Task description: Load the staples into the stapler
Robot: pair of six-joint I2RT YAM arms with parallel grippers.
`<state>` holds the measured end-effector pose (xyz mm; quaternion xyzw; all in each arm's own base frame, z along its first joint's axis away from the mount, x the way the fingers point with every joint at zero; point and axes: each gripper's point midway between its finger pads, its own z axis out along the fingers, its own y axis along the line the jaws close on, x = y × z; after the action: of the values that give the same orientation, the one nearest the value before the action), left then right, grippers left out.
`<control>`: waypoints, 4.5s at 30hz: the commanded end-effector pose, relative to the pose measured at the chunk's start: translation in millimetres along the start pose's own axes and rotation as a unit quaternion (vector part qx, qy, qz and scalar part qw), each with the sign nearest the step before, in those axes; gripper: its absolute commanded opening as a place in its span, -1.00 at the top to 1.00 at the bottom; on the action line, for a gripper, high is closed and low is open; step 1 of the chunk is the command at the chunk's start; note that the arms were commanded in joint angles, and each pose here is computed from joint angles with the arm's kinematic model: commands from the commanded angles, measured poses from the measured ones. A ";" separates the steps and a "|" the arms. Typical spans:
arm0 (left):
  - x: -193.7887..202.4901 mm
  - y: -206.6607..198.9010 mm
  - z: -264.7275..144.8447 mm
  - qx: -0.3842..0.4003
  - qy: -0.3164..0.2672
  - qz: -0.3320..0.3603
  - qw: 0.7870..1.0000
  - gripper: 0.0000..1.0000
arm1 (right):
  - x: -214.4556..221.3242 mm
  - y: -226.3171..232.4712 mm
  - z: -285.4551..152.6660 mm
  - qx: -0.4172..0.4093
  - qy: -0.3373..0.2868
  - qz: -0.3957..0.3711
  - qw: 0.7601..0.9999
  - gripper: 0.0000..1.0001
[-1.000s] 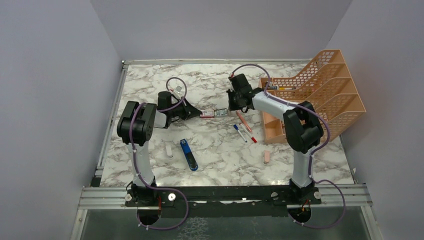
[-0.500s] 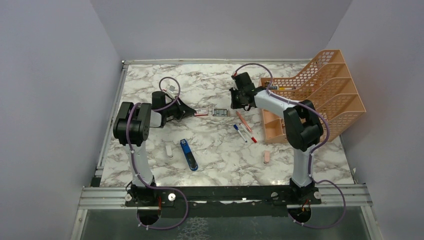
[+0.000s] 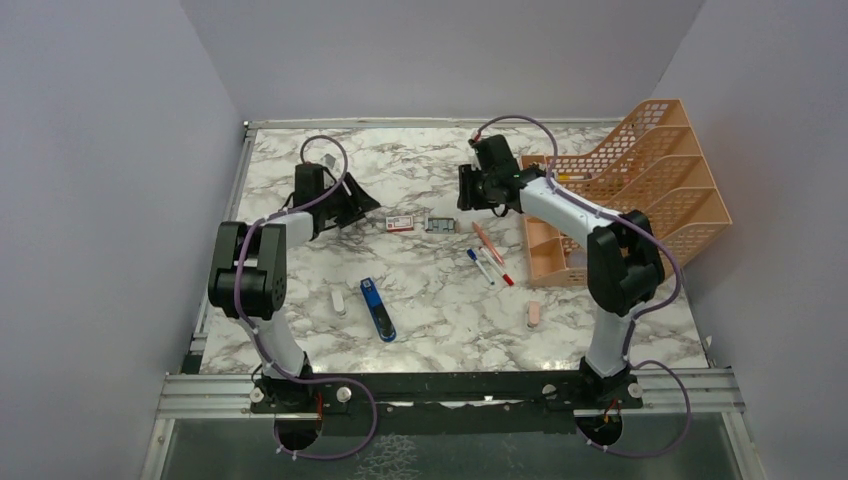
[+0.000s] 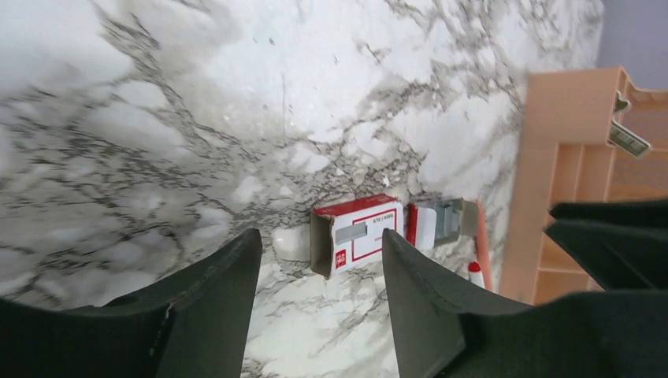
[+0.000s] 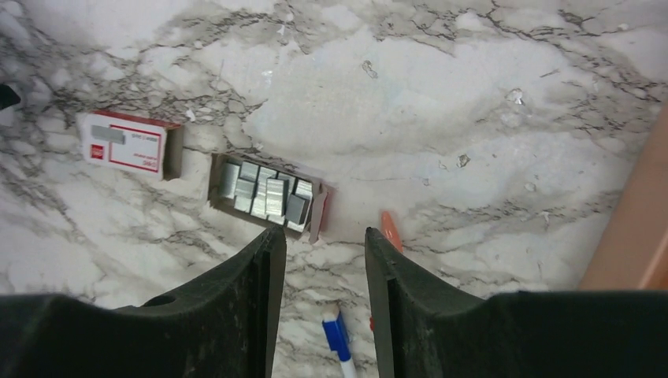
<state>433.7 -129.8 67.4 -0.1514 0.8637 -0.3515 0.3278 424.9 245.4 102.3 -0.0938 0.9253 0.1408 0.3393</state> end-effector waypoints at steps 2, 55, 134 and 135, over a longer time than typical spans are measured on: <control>-33.2 6.1 -54.7 -0.123 -0.061 0.043 0.990 -0.43 | -4.2 7.1 -47.9 -0.029 -0.039 0.015 0.999 0.08; -1.9 -4.7 -215.2 -0.213 -0.205 0.066 0.953 -0.91 | 204.3 238.0 -56.1 -0.072 0.096 -0.122 0.985 0.14; 241.8 31.9 -89.9 -0.127 0.172 -0.012 0.977 0.76 | 186.3 190.8 -93.4 -0.044 0.068 -0.068 0.994 0.38; 242.1 34.0 -90.1 -0.133 0.172 -0.010 0.976 0.76 | 178.5 193.7 -96.8 -0.042 0.062 -0.069 0.995 0.38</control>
<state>211.9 -209.7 20.0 -0.1180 0.9093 -0.3588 0.1747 163.0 372.6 64.3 -0.1931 0.9369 0.1523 0.2483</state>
